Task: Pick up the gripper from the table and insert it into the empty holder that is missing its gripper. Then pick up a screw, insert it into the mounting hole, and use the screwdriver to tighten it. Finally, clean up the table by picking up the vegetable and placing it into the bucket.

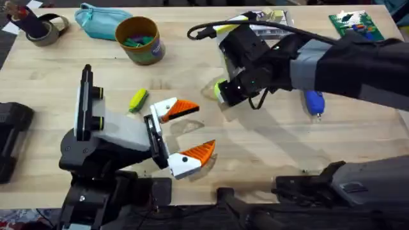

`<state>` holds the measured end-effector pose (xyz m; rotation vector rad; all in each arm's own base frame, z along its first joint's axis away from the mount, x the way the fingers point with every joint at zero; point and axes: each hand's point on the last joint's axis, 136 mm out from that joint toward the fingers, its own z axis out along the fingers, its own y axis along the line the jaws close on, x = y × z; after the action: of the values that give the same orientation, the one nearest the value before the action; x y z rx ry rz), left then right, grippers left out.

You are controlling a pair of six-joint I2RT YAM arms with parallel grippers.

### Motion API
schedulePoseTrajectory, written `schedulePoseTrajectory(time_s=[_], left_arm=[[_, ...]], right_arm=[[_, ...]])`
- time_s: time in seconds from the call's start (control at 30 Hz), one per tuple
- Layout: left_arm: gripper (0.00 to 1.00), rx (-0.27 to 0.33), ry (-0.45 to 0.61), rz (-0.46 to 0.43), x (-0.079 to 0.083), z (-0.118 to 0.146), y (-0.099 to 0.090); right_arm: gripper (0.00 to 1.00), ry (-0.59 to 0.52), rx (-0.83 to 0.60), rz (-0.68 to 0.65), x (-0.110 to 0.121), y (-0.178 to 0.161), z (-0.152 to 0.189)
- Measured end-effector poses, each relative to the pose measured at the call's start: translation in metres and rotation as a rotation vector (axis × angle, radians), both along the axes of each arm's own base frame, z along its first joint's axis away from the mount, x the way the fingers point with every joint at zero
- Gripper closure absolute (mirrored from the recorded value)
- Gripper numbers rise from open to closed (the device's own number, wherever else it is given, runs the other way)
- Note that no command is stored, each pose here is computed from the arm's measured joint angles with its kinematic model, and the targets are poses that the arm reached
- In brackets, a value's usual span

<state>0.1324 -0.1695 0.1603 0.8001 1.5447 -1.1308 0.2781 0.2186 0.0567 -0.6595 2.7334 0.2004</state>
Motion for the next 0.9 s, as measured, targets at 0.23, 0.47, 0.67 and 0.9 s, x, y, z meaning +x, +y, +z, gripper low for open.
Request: schedulePoseTrajectory(time_s=[0.23,0.47,0.67,0.9], left_arm=[[0.008,0.000,0.000,0.000,0.000,0.000,0.000],[0.008,0.000,0.000,0.000,0.000,0.000,0.000],[0.008,0.000,0.000,0.000,0.000,0.000,0.000],[0.008,0.000,0.000,0.000,0.000,0.000,0.000]], right_arm=[[0.995,0.000,0.000,0.000,0.000,0.000,0.000],[0.995,0.000,0.000,0.000,0.000,0.000,0.000],[0.995,0.000,0.000,0.000,0.000,0.000,0.000],[0.995,-0.012,0.007,0.005,0.001,0.001,0.010]])
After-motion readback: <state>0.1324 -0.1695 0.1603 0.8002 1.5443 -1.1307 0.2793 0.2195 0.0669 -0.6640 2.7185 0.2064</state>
